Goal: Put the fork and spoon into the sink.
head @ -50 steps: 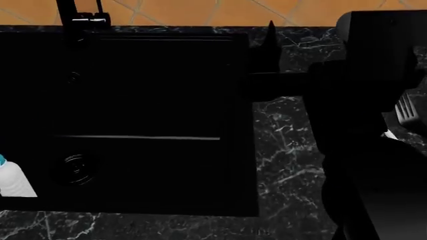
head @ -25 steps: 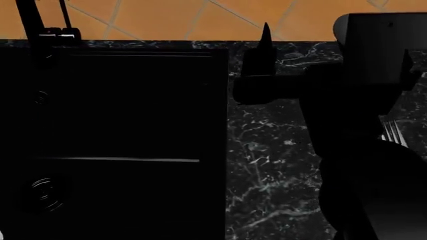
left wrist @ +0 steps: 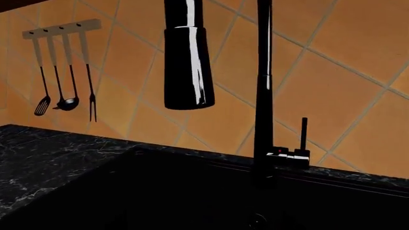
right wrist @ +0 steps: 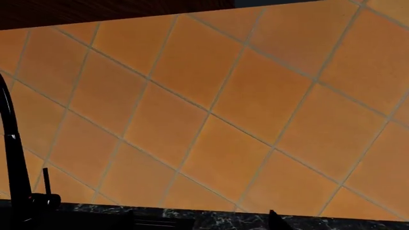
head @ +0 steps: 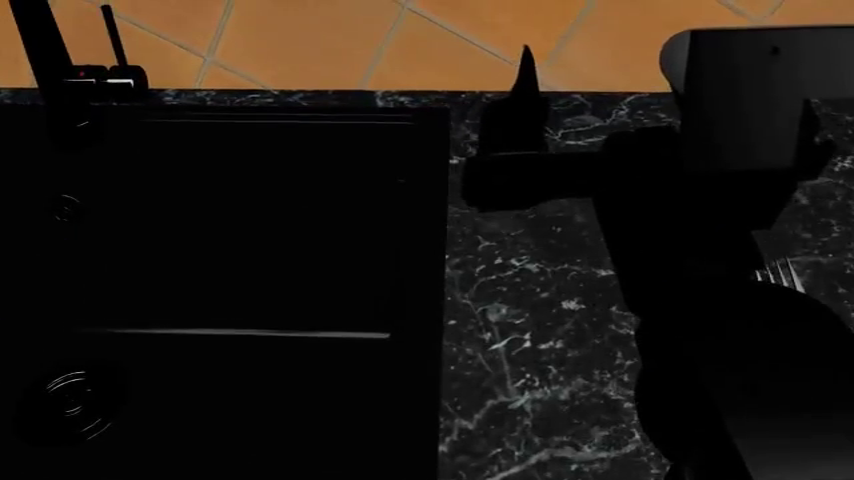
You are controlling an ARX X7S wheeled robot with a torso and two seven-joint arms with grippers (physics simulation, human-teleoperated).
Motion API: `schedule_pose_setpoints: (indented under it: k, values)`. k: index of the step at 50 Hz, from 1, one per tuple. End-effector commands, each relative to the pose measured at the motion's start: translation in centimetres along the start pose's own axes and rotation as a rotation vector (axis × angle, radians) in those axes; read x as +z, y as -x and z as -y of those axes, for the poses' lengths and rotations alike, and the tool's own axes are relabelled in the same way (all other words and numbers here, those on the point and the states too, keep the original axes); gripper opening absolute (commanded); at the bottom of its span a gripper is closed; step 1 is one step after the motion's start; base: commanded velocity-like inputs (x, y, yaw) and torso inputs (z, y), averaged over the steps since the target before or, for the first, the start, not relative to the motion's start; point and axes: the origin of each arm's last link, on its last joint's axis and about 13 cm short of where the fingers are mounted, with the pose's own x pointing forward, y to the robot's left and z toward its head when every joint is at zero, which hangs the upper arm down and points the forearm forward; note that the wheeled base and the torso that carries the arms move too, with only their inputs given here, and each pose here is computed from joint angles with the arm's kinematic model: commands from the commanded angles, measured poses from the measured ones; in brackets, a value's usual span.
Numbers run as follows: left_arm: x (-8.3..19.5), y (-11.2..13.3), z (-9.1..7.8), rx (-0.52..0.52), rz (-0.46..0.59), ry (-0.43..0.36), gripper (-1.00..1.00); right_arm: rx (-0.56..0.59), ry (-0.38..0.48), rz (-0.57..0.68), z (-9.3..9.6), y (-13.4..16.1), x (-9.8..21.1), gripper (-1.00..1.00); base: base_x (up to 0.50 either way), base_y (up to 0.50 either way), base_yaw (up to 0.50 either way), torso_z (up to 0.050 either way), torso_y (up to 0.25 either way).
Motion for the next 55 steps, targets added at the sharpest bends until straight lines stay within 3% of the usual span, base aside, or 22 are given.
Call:
schedule_pose_setpoints:
  k: [1,36,50,55]
  values:
    - [0.1,-0.1,0.0,0.0,0.0,0.003,1.0,0.011,0.0,0.003,-0.1,-0.1,0.1,1.0,0.0,0.0,0.0,0.0,0.0]
    - [-0.4,0.0,0.0,0.006,-0.006,-0.018,1.0,0.011,-0.008,-0.011,-0.1,0.0,-0.4,1.0,0.0,-0.03,0.0,0.0,0.0]
    - [-0.5,-0.4,0.3,-0.015,-0.005,0.001,1.0,-0.064,0.115,-0.191,1.7,0.6,-0.5,1.0,0.0,0.0,0.0,0.0,0.0]
    - [-0.4,-0.5,0.3,-0.021,-0.004,0.0,1.0,-0.09,0.114,-0.228,2.7,1.4,-0.2,1.0,0.0,0.0,0.0,0.0,0.0]
